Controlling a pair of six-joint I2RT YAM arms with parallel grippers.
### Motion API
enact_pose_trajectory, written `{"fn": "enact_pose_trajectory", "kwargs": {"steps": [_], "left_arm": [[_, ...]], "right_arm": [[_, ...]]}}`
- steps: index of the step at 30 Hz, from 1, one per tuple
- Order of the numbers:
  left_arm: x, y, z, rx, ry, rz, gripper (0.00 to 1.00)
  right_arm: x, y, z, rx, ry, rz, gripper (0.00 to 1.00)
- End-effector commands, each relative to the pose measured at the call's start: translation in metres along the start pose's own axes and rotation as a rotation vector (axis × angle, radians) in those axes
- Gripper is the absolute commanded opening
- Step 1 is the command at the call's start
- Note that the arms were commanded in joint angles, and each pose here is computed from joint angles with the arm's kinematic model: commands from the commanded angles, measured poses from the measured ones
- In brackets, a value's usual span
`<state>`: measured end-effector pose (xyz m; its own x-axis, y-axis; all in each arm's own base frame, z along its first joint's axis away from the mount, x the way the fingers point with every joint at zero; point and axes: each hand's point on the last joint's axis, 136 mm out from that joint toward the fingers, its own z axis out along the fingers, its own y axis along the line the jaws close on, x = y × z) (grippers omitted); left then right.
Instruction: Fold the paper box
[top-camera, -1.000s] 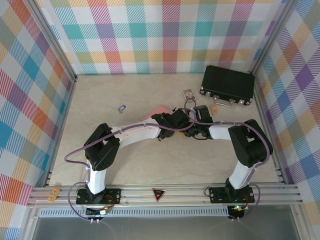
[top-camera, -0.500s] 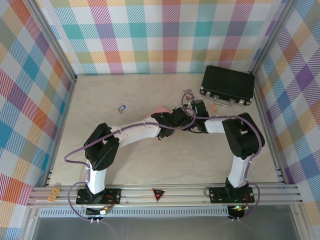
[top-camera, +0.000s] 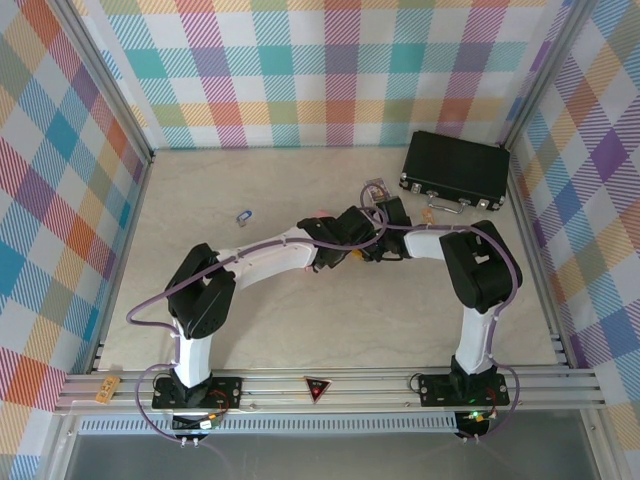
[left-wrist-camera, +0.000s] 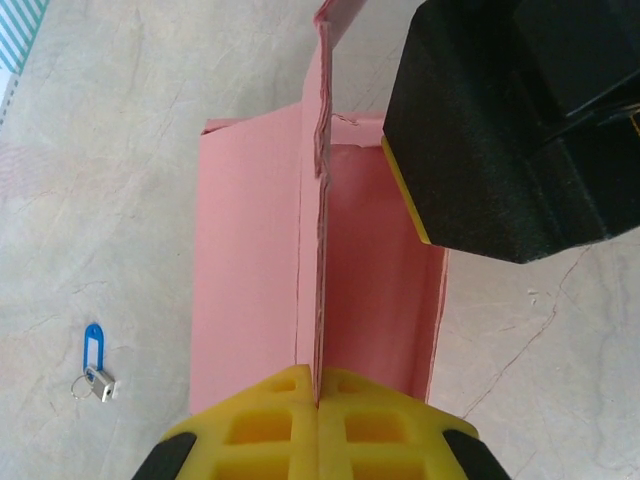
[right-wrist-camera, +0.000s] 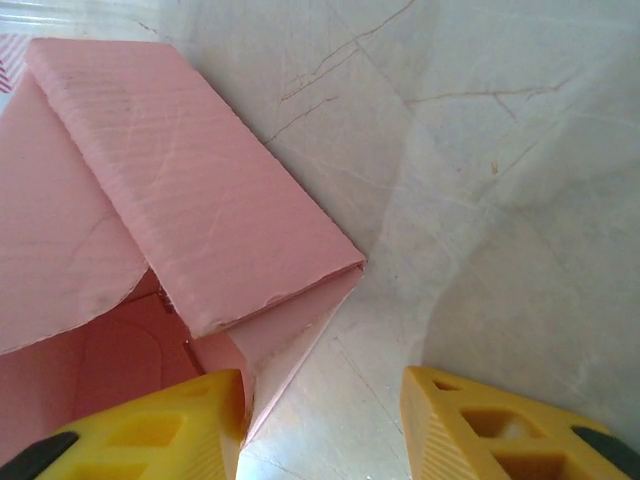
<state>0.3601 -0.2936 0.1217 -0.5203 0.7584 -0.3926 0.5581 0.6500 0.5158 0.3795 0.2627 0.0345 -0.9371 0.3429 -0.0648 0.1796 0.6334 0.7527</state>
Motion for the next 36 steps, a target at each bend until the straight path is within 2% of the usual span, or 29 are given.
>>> {"fn": "enact_pose_trajectory", "kwargs": {"steps": [1,11,24,36], "left_arm": [[-0.011,0.019,-0.012,0.005,-0.033,-0.020,0.00],[-0.013,0.046,-0.007,0.008,-0.039,-0.036,0.03],[-0.019,0.050,-0.005,0.046,-0.054,-0.049,0.06],[-0.022,0.070,-0.002,0.058,-0.071,-0.100,0.11]], "right_arm": [[0.006,-0.025,0.009,0.099,0.024,0.055,0.46],[0.004,-0.025,0.008,0.121,0.025,0.049,0.46],[0.002,-0.027,0.009,0.146,0.032,0.048,0.46],[-0.003,-0.019,0.007,0.145,0.028,0.039,0.46]]}}
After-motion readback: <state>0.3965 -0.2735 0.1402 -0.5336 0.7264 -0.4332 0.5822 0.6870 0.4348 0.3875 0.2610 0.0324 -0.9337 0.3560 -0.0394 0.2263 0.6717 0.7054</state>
